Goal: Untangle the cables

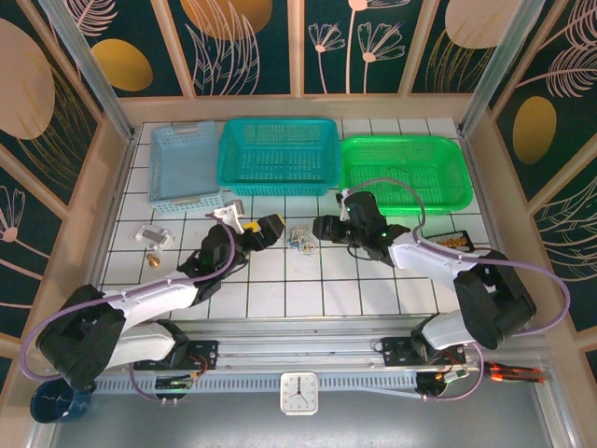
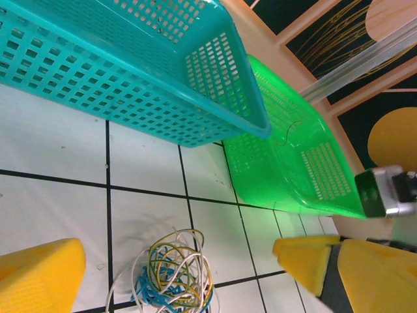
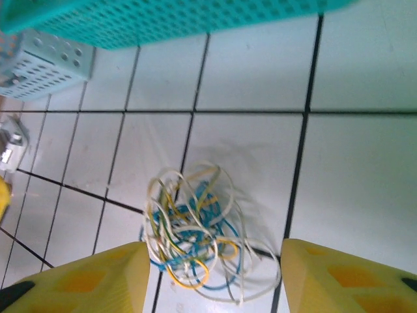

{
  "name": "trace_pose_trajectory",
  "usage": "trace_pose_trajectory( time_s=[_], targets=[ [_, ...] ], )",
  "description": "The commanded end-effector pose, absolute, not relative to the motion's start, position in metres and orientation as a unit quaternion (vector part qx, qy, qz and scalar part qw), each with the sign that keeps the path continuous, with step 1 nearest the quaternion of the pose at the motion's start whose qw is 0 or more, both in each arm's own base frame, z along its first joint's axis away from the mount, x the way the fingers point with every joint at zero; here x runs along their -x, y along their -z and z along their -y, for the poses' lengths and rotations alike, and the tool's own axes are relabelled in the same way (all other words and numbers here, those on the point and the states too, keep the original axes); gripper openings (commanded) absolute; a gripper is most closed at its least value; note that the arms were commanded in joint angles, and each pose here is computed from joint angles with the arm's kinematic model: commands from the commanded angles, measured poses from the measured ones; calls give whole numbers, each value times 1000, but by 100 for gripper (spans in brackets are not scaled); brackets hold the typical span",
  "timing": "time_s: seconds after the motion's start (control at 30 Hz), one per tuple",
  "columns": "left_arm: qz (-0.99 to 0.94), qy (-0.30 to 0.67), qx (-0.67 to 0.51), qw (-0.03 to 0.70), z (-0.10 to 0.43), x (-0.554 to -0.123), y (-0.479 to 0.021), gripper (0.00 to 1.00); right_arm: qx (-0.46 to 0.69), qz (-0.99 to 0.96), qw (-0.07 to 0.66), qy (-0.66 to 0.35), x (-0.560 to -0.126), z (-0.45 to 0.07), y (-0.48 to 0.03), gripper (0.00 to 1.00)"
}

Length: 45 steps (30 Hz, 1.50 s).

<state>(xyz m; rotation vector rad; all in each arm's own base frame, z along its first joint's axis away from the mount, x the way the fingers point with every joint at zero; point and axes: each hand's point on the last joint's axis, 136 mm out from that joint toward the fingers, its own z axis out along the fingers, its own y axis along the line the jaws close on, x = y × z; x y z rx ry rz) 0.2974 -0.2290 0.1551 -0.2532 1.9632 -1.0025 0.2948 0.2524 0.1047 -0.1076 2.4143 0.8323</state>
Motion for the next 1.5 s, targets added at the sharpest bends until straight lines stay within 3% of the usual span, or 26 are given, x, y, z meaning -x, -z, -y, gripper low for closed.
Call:
trace_pose_trajectory(
  time_s=[0.0, 0.33, 0.73, 0.93, 1.2, 1.47],
  targets=[
    [-793, 405, 109, 441, 227, -294, -153, 99, 21, -903, 291, -315, -288, -249, -101, 53],
    [-792, 409, 102, 441, 230, -294, -156, 99, 23, -911, 257, -323, -276, -259, -73, 39],
    [-790, 416, 102, 439, 232, -295, -157, 99, 32, -917, 238, -319, -275, -273, -52, 38],
    [-789, 419, 103, 438, 233, -295, -158, 99, 36, -916, 236, -321, -275, -276, -51, 26],
    [-788, 423, 102, 436, 234, -294, -159, 99, 47, -910, 247, -331, -281, -282, -61, 1],
    [-786, 423, 103, 439, 234, -295, -160, 99, 55, -899, 277, -336, -287, -283, -92, 0]
  ],
)
